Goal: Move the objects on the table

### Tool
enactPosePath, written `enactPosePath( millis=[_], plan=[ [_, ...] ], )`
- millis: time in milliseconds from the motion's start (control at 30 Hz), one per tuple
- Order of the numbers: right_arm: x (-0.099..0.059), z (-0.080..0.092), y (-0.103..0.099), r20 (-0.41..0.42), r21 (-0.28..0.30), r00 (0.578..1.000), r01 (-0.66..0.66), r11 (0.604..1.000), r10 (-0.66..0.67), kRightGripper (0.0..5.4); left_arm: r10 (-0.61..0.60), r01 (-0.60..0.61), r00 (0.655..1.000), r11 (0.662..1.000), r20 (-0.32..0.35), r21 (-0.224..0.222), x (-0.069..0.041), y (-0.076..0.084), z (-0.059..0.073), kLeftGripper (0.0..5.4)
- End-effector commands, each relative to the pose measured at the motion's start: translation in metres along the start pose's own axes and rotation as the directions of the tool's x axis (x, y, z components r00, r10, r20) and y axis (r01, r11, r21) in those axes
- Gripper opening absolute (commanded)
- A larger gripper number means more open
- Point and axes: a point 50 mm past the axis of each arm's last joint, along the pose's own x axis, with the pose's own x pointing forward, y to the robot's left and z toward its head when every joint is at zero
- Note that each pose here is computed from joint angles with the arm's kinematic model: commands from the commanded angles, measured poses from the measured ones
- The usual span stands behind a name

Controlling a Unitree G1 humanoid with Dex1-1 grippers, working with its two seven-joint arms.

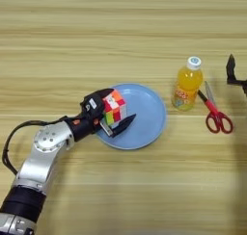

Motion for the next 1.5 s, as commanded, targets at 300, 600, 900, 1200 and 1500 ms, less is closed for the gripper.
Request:
enactPosePath(
  millis=[300,600,900,1200,1500],
  plan=[
    [0.003,0.002,0.007,0.003,0.021,1.000,-0.023,1.000,0.023,5.39,0.048,-0.048,0.999,0.999,-0.012,-0.014,0.002,0.008,-0.005,5.40],
    [0.003,0.001,0.009,-0.003,0.023,0.999,-0.035,0.999,0.035,5.39,0.065,-0.065,0.998,0.998,0.015,-0.014,0.004,0.011,-0.001,5.40],
    [0.003,0.001,0.011,-0.006,0.025,0.999,-0.043,0.999,0.044,5.39,0.103,-0.103,0.994,0.995,0.046,-0.004,0.001,0.018,0.006,5.40],
    [0.003,0.001,0.013,-0.005,0.026,0.999,-0.049,0.998,0.050,5.39,0.159,-0.161,0.986,0.987,0.055,0.023,-0.005,0.027,0.011,5.40],
    [0.003,0.001,0.014,-0.006,0.036,0.999,-0.051,0.998,0.051,5.39,0.140,-0.140,0.989,0.990,0.045,0.012,-0.002,0.024,0.007,5.40]
  ],
)
